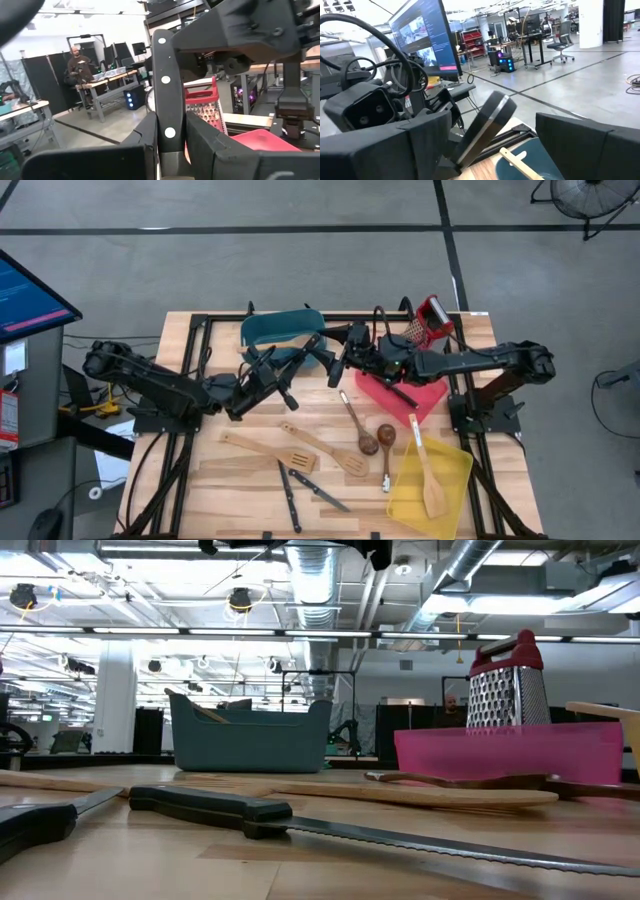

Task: Pick & Place Kitchen Items
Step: Put the black kitchen knife into the red bin

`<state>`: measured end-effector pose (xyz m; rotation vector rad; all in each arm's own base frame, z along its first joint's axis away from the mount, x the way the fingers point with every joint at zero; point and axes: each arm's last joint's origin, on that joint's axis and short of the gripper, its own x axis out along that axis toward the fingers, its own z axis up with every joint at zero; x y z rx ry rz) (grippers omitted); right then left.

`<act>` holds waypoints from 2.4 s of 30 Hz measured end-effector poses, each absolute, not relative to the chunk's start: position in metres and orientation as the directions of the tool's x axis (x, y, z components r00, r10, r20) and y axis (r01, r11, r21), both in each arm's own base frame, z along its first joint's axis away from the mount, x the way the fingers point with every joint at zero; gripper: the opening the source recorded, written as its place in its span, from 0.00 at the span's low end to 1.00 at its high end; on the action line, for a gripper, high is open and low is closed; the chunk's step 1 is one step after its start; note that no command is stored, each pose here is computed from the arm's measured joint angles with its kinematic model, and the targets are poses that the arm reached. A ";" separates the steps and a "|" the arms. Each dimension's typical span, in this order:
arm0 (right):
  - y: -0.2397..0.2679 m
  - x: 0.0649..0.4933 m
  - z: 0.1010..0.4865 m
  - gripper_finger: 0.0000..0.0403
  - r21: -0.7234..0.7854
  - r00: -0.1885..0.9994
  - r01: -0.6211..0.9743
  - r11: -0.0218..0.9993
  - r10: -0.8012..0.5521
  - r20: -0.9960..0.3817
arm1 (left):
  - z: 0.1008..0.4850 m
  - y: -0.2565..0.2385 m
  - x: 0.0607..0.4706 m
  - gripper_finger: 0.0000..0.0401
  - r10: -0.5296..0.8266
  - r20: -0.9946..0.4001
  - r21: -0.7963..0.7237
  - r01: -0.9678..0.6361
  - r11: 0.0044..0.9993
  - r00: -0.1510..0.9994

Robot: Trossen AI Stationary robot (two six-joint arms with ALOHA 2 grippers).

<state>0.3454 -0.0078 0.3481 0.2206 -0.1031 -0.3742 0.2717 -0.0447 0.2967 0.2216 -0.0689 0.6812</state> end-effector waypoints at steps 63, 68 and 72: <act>-0.025 0.336 0.340 0.17 0.206 0.886 0.462 0.862 -0.455 -0.084 | 0.285 -0.032 0.285 0.40 0.560 0.118 0.198 -0.572 0.796 0.820; -0.032 0.316 0.350 0.17 0.149 0.854 0.509 0.848 -0.476 -0.207 | 0.282 -0.037 0.283 0.50 0.626 0.085 0.221 -0.627 0.747 0.776; -0.039 0.287 0.365 0.17 0.090 0.788 0.557 0.825 -0.491 -0.372 | 0.282 -0.043 0.280 0.53 0.634 0.074 0.234 -0.632 0.739 0.769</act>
